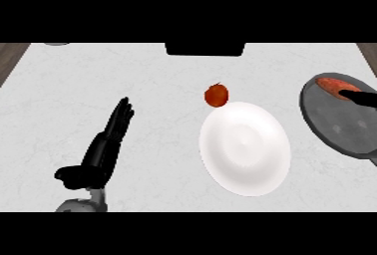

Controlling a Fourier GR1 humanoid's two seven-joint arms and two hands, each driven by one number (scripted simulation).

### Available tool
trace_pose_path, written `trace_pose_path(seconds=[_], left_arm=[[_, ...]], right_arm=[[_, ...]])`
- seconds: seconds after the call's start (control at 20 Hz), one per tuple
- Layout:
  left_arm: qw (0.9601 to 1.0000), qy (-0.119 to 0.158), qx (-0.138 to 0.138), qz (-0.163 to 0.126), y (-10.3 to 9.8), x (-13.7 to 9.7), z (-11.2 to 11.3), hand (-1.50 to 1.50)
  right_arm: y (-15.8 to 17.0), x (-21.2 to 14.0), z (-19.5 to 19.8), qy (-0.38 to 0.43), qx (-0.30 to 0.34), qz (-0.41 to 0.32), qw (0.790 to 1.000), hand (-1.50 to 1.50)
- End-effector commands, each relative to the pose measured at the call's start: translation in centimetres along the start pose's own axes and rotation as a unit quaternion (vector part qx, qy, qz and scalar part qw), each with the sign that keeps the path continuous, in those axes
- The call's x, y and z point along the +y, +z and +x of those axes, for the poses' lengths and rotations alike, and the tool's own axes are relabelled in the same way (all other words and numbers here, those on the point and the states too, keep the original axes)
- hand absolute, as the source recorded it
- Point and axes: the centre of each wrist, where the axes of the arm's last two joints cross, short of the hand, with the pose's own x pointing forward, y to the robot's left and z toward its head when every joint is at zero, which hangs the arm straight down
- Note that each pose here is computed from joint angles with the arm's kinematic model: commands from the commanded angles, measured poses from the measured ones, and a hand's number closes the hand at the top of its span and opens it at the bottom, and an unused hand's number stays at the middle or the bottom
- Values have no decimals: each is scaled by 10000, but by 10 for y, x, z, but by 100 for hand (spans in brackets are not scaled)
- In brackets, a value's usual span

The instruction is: Pick the sweet potato from the plate and place it in the pan

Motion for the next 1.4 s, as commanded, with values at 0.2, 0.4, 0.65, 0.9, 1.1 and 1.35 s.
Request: trace_pose_path(seconds=[0.2,0.4,0.65,0.9,1.1,1.35], left_arm=[[9999,7,39,141,17,10,7,0],[10000,-4,88,31,18,12,-7,0],[9997,-1,160,170,15,3,-12,0],[9997,-22,153,205,-1,3,-6,0],[9998,-62,61,201,3,9,-22,0],[9999,40,145,69,5,23,-5,0]], right_arm=[[5,-68,-32,-1202,-56,297,9923,-150],[30,-68,-65,-1661,-163,787,9828,-150],[51,-108,-84,-1580,-387,1267,9785,-150],[80,-98,-91,-1545,-507,1295,9782,-150],[87,-106,-82,-1422,-582,1227,9805,-150],[105,-124,-79,-1337,-508,1367,9802,-150]])
